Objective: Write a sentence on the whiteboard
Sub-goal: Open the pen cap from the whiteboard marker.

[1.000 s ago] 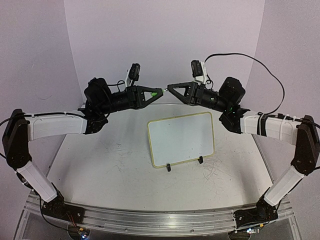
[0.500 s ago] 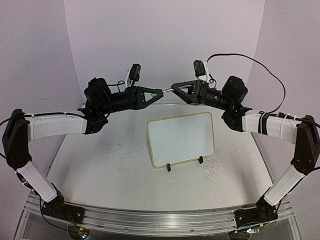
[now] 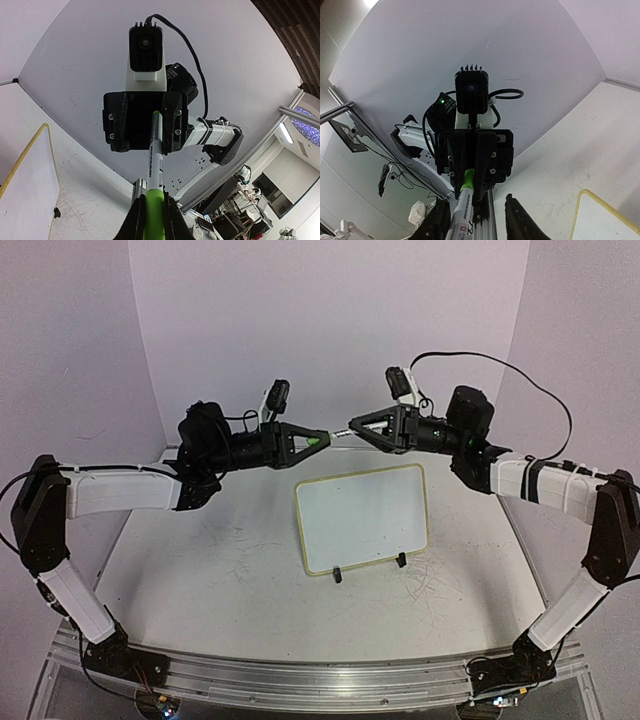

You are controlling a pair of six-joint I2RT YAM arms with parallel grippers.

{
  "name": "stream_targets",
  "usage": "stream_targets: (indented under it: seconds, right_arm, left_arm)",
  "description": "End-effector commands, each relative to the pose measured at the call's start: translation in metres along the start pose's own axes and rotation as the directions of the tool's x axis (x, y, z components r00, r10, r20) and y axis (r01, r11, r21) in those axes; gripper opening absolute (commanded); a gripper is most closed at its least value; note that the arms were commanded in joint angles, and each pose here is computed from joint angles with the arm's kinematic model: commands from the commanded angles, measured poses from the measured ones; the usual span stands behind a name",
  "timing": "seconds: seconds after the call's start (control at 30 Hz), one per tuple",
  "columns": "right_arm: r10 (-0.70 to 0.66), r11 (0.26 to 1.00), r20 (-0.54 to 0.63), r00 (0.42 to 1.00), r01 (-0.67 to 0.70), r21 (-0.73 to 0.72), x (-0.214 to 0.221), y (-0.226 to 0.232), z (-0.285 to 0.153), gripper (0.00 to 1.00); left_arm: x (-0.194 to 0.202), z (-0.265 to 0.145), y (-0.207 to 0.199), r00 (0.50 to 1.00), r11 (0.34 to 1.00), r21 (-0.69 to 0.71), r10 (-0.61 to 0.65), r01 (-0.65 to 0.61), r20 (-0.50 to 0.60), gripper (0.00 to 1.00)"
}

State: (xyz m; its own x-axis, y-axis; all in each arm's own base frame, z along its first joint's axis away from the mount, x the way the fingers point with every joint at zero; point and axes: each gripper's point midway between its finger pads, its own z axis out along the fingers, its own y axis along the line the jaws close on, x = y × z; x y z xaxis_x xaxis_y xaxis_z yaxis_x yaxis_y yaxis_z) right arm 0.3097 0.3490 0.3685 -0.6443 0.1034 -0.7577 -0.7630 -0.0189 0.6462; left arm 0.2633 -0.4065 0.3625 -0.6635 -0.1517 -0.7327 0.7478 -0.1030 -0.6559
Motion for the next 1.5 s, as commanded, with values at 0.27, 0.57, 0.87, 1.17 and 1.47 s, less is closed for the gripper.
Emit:
stream_targets:
  seconds: [0.27,0.57,0.87,1.17,1.47]
  right_arm:
    - [-0.051,0.999,-0.077,0.996,0.049,-0.021,0.002,0.009,0.01,0.27]
    - [-0.027,0.999,-0.131,0.991,0.03,0.02,0.017,-0.003,0.009,0.31]
    - [-0.032,0.999,-0.146,0.989,0.032,0.002,0.017,-0.001,0.017,0.18]
    - [-0.029,1.0,-0.167,0.986,0.028,-0.005,0.023,-0.003,0.018,0.23]
    - [-0.034,0.999,-0.192,0.981,0.028,-0.034,0.028,0.0,0.018,0.0]
  left_arm:
    - [-0.006,0.006,-0.009,1.0,0.999,0.048,0.013,-0.013,-0.007,0.0]
    - [-0.007,0.007,-0.009,1.0,0.999,0.039,0.016,-0.015,-0.011,0.0]
    - [-0.005,0.007,-0.007,1.0,0.999,0.037,0.007,-0.006,-0.019,0.0]
    - [-0.003,0.007,-0.005,1.0,0.999,0.032,0.004,-0.003,-0.026,0.0]
    - [-0.001,0.008,-0.002,0.999,1.0,0.03,0.003,-0.002,-0.035,0.0]
